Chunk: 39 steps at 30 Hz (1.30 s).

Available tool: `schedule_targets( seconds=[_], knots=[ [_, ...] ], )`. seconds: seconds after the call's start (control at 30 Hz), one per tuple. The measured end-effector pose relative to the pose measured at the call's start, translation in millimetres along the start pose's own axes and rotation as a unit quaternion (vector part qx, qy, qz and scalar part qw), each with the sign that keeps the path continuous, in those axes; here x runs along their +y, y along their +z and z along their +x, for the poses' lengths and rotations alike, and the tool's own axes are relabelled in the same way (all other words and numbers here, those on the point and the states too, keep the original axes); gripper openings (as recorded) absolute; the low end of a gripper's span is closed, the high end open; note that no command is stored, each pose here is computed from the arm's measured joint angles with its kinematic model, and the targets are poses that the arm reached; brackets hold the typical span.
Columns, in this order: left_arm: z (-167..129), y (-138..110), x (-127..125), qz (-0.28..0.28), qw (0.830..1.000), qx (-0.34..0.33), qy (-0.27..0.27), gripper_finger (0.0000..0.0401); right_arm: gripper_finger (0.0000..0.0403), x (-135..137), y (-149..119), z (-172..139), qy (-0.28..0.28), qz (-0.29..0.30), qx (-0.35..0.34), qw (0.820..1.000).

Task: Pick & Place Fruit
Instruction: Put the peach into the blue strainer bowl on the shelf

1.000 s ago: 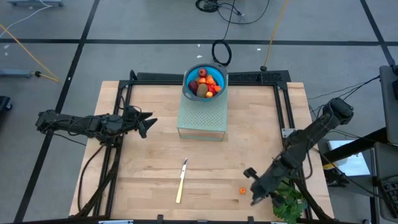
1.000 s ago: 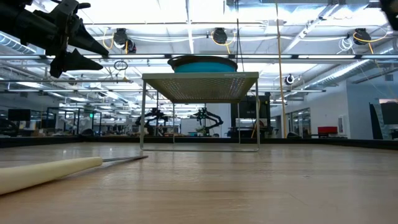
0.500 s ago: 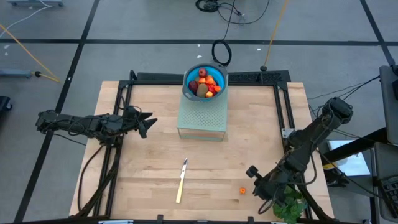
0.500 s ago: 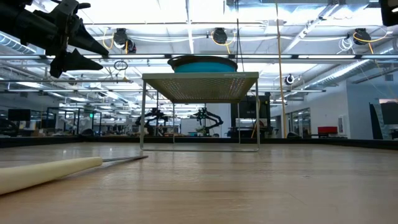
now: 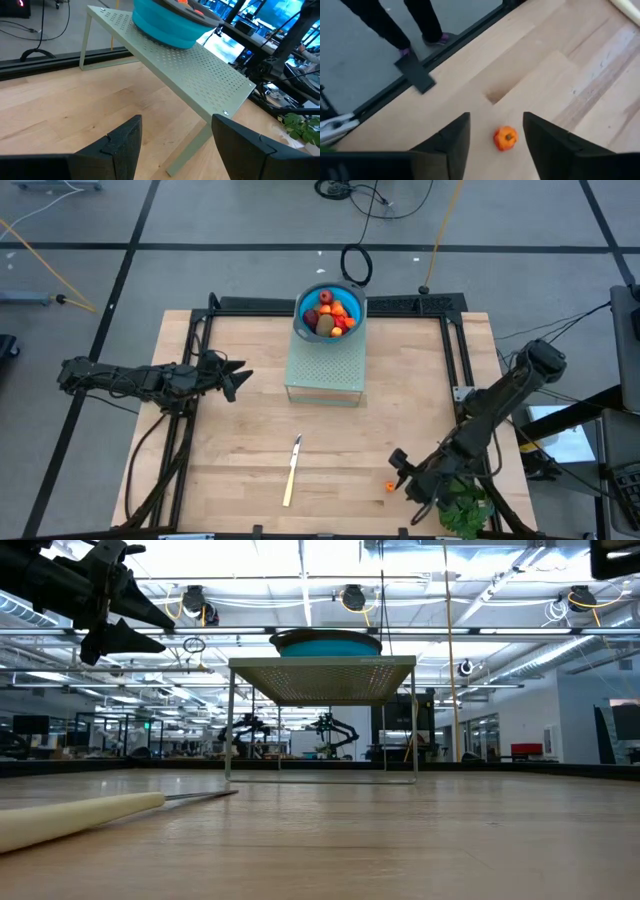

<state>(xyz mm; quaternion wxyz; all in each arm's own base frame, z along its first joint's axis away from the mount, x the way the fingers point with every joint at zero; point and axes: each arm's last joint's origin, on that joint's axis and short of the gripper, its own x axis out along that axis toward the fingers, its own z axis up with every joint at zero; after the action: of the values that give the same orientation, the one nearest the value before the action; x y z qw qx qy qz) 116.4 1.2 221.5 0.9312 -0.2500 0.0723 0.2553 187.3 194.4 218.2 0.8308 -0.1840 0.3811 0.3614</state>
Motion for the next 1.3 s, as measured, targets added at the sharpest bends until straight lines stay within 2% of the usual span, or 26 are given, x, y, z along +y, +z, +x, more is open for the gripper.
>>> schedule_targets(
  seconds=[0.2, 0.3, 0.47, 0.7, 0.9, 1.3],
  knots=[
    [0, 0, 0, 0.000, 1.000, 0.000, 0.000, 0.0241, 0.0199, -7, 0, 23, -0.003, -0.019, 0.003, 1.000],
    [0, 0, 0, 0.000, 1.000, 0.000, 0.000, 0.0241, 0.0203, -9, -3, 34, 0.016, -0.014, 0.014, 1.000],
    [0, 0, 0, 0.000, 1.000, 0.000, 0.000, 0.0241, 0.0204, -12, -7, 46, 0.018, -0.007, 0.034, 0.999],
    [0, 0, 0, 0.000, 1.000, 0.000, 0.000, 0.0241, 0.0204, -20, -27, 54, 0.009, 0.006, 0.062, 0.998],
    [0, 0, 0, -0.001, 1.000, 0.000, 0.000, 0.0241, 0.0204, -26, -40, 59, 0.000, 0.019, 0.051, 0.999],
    [0, 0, 0, -0.010, 1.000, 0.000, 0.000, 0.0241, 0.0203, -28, -47, 61, -0.005, 0.022, 0.040, 0.999]
  ],
)
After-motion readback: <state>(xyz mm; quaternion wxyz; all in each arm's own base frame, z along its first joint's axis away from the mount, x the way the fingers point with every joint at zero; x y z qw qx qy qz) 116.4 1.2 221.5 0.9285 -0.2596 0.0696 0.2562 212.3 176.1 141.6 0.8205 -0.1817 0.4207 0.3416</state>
